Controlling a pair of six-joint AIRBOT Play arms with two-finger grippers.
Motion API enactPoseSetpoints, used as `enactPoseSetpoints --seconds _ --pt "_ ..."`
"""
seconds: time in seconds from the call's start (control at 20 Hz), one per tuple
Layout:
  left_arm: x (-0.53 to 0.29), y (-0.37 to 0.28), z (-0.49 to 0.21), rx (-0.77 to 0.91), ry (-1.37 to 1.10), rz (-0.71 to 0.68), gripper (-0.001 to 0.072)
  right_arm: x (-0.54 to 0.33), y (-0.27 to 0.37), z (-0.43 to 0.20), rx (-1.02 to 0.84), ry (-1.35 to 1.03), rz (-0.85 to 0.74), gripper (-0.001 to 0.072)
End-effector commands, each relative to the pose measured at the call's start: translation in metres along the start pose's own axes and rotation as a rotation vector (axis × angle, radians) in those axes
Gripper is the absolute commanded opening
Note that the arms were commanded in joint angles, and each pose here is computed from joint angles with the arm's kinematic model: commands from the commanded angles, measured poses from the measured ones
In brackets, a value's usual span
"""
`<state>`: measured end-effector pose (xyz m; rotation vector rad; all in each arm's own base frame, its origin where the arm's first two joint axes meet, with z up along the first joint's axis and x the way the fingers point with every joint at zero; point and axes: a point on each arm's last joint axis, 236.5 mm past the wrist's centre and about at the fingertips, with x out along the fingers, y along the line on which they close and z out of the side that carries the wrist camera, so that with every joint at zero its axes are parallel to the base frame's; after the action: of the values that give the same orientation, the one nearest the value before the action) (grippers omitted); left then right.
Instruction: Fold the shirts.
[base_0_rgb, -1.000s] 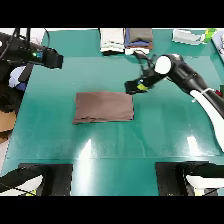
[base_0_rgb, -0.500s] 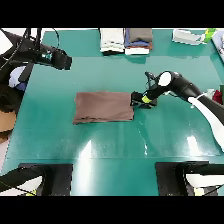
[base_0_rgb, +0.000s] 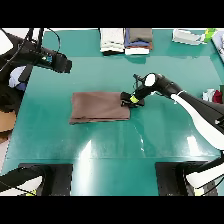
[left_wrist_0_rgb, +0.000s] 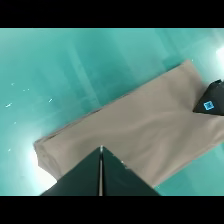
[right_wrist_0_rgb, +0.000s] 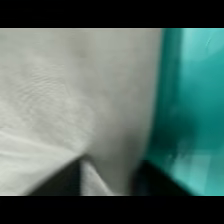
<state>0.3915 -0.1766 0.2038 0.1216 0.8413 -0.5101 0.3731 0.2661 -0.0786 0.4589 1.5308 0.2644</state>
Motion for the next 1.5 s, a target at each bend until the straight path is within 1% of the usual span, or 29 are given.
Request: enactPoseSetpoints --seconds 0.0,0.15,0.25,0.3,0.4,0.55,0.7,0.85,0.95,1.15,1.3,1.45 --pt "0.0 -0.001 -0.002 0.0 0.007 -0.002 0.0025 0.006 0.017 0.01 -0.124 -0.064 0.02 0.0011" --pt "0.001 -0.005 -0.001 0.019 0.006 0.002 0.0024 -0.02 0.025 0.029 -0.152 -0.157 0.051 0.0014" --pt "0.004 -0.022 -0.002 0.075 0.013 -0.006 0.0024 -0.063 0.014 0.052 -0.152 -0.249 0.041 0.0013" --pt "0.005 -0.035 0.0 0.099 0.004 -0.024 0.0024 -0.095 0.0 0.064 -0.153 -0.297 0.011 0.0013" --pt "0.006 -0.057 0.004 0.135 -0.02 -0.057 0.0025 -0.167 -0.04 0.088 -0.138 -0.402 -0.079 0.0013" --pt "0.006 -0.075 0.014 0.16 -0.066 -0.083 0.0025 -0.284 -0.112 0.112 -0.054 -0.583 -0.201 0.0013" --pt "0.005 -0.077 0.017 0.153 -0.082 -0.093 0.0025 -0.386 -0.195 0.115 0.073 -0.746 -0.293 0.0013" --pt "0.005 -0.077 0.016 0.149 -0.076 -0.094 0.0025 -0.456 -0.279 0.1 0.229 -0.849 -0.384 0.0013" --pt "0.005 -0.077 0.016 0.145 -0.075 -0.094 0.0025 -0.482 -0.327 0.09 0.335 -0.895 -0.406 0.0013" --pt "0.005 -0.082 0.016 0.134 -0.076 -0.115 0.0026 -0.477 -0.383 0.084 0.484 -0.888 -0.285 0.0013" --pt "0.005 -0.083 0.016 0.109 -0.073 -0.12 0.0025 -0.471 -0.4 0.084 0.51 -0.874 -0.28 0.0013" --pt "0.005 -0.083 0.016 0.109 -0.073 -0.12 0.0025 -0.497 -0.393 0.089 0.482 -0.946 -0.3 0.0012"
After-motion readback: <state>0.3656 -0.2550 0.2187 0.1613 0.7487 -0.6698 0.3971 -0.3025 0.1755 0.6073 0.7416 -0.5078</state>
